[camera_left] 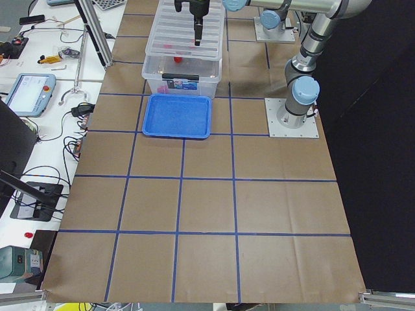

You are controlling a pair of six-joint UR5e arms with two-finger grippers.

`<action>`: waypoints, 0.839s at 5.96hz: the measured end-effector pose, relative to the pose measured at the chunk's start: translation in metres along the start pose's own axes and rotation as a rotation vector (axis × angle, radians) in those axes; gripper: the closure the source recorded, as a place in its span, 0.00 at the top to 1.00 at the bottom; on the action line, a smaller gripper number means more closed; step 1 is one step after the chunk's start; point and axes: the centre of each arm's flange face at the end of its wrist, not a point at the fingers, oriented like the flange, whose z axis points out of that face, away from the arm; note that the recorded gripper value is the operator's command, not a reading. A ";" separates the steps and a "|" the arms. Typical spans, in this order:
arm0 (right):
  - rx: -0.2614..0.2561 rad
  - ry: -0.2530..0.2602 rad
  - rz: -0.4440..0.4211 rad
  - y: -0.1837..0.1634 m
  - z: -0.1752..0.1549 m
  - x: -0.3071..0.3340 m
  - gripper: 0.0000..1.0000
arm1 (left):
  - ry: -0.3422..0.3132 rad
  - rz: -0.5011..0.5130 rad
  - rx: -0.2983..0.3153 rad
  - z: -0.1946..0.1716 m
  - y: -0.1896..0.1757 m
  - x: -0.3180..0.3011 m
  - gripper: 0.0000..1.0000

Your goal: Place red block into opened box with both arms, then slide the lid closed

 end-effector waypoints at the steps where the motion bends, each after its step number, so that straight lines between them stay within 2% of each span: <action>1: -0.003 0.000 -0.002 -0.001 0.001 -0.007 1.00 | 0.000 0.000 0.003 -0.001 -0.001 0.000 0.98; 3: -0.004 -0.004 -0.007 0.000 0.003 -0.015 1.00 | 0.000 -0.001 0.002 -0.001 -0.002 0.000 0.98; 5: -0.008 -0.034 0.007 0.003 0.004 -0.024 1.00 | 0.000 -0.001 0.001 -0.001 -0.003 -0.001 0.98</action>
